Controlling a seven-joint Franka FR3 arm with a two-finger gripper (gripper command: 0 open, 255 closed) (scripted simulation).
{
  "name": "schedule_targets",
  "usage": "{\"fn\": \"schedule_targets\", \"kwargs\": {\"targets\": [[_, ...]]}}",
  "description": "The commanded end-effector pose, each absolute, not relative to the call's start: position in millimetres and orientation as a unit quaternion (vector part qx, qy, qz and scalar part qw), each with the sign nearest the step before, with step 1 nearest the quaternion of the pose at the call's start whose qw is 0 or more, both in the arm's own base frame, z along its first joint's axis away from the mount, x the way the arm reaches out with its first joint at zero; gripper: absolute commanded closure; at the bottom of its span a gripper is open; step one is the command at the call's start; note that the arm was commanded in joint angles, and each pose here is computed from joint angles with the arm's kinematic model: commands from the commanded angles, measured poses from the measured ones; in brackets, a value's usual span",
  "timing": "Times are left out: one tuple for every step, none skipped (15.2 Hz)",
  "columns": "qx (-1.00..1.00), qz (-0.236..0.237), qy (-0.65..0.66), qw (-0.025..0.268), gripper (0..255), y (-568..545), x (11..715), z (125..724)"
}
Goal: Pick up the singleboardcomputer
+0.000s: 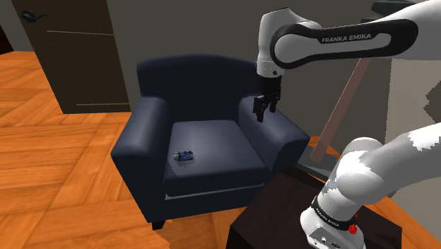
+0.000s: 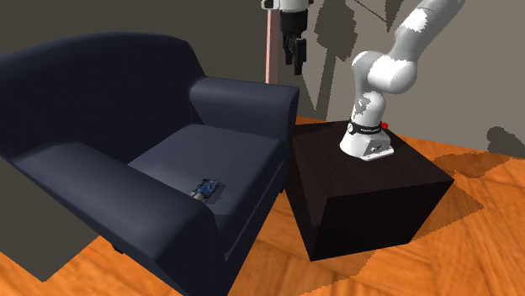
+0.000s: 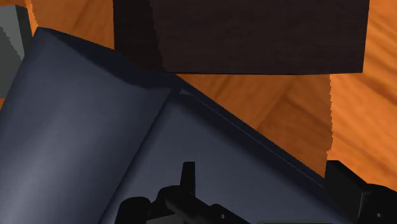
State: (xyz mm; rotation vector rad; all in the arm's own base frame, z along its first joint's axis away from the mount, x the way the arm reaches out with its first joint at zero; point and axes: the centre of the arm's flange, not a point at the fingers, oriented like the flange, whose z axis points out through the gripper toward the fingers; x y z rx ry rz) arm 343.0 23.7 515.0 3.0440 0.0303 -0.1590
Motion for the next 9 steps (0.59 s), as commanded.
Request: {"fn": "schedule_targets", "kwargs": {"targets": [[0.997, -0.049, 0.031, 0.044, 0, 25, 362, 496], [0.997, -0.047, 0.041, 0.043, 0, 26, 372, 487], [0.997, -0.046, 0.051, 0.042, 0, 27, 381, 479], [0.996, -0.045, 0.061, 0.041, 0, 29, 391, 471], [0.996, -0.043, 0.071, 0.04, 0, 31, 400, 462], [0.995, -0.042, 0.081, 0.039, 0, 33, 410, 454], [0.994, -0.041, 0.091, 0.038, 0, 35, 419, 446], [0.993, -0.039, 0.101, 0.037, 0, 37, 429, 438], [0.992, -0.038, 0.111, 0.036, 0, 40, 438, 429]]}}
